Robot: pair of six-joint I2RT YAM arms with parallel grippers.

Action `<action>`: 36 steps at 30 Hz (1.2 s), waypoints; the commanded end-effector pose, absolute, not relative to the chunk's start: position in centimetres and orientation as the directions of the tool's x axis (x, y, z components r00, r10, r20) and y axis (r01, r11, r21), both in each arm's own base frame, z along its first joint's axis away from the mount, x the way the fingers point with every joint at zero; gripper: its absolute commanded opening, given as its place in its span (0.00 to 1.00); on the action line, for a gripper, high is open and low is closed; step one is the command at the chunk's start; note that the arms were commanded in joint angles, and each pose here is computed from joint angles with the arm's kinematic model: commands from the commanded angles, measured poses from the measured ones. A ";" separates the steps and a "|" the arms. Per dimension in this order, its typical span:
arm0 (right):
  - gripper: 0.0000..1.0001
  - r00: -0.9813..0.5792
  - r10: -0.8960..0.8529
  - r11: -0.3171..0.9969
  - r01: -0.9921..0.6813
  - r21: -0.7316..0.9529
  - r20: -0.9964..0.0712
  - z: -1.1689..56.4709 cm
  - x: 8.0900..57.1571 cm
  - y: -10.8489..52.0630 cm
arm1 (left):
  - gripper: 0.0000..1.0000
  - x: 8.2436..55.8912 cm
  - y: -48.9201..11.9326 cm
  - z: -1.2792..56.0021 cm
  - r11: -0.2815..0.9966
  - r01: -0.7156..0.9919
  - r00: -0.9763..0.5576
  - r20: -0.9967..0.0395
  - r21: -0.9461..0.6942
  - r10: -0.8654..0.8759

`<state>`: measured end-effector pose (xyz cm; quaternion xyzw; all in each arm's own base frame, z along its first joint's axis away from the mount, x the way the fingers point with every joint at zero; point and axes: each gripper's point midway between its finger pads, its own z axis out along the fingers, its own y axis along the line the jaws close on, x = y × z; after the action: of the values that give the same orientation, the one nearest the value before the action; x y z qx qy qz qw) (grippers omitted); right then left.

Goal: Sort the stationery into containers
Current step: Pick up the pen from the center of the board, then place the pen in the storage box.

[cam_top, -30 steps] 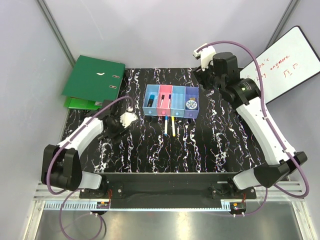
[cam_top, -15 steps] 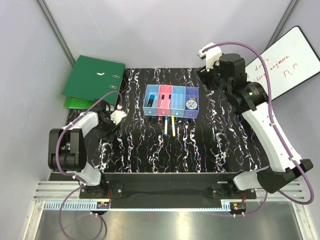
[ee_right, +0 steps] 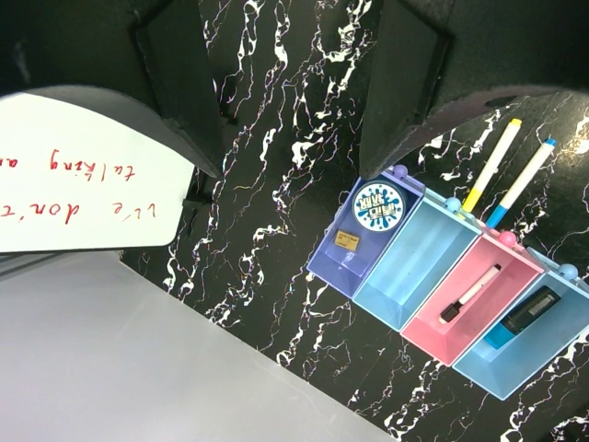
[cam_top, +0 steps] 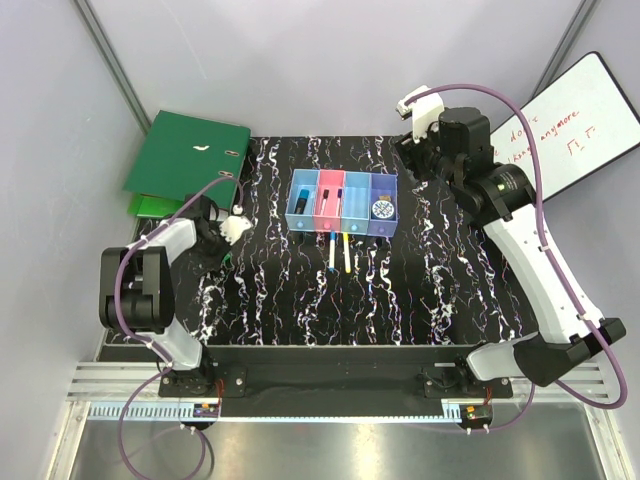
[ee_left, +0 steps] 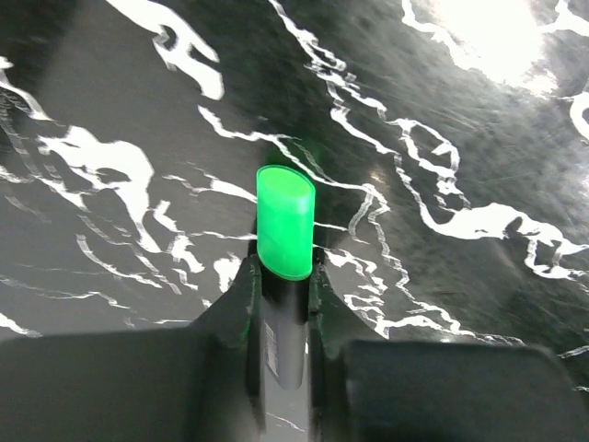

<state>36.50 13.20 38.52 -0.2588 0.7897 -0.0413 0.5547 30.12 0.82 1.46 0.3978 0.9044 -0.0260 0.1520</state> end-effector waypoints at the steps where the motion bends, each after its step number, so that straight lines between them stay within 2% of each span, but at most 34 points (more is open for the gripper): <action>1: 0.68 -0.199 -0.413 0.875 -0.356 -0.327 -0.889 40.8 36.7 13.6 | 0.00 30.4 0.8 0.0 0.687 0.725 -0.644 -0.297 0.056 0.705; 5: 0.68 -0.199 -0.414 0.877 -0.350 -0.330 -0.888 40.8 36.8 13.4 | 0.00 31.7 -0.7 2.9 0.707 0.706 -0.653 -0.362 0.027 0.666; 13: 0.67 -0.213 -0.427 0.873 -0.352 -0.338 -0.879 40.1 37.2 13.5 | 0.00 38.4 -10.0 18.5 0.735 0.666 -0.586 -0.701 -0.131 0.406; 16: 0.67 -0.219 -0.430 0.873 -0.349 -0.341 -0.876 39.9 37.5 13.4 | 0.00 40.3 -14.2 22.6 0.709 0.670 -0.578 -0.754 -0.221 0.312; 19: 0.67 -0.227 -0.438 0.871 -0.346 -0.348 -0.870 39.5 37.8 13.4 | 0.00 42.5 -17.6 24.4 0.691 0.641 -0.623 -0.752 -0.334 0.214; 24: 0.67 -0.236 -0.445 0.870 -0.340 -0.356 -0.864 39.2 38.0 13.2 | 0.00 47.1 -21.8 24.8 0.686 0.623 -0.630 -0.761 -0.375 0.156; 28: 0.67 -0.244 -0.454 0.867 -0.344 -0.361 -0.857 38.7 37.9 13.2 | 0.00 50.2 -24.6 21.2 0.708 0.578 -0.672 -0.729 -0.407 0.129; 32: 0.67 -0.249 -0.455 0.867 -0.343 -0.362 -0.855 38.5 38.2 13.2 | 0.00 52.3 -24.6 18.1 0.776 0.497 -0.700 -0.708 -0.389 0.094; 36: 0.67 -0.255 -0.458 0.866 -0.344 -0.363 -0.851 38.2 38.5 13.4 | 0.00 52.4 -24.0 15.4 0.822 0.450 -0.724 -0.682 -0.350 0.106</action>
<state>37.71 13.43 36.90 -0.2622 0.8008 -0.0477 0.5364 50.17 -24.60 13.03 0.1840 0.8975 -0.2869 0.2800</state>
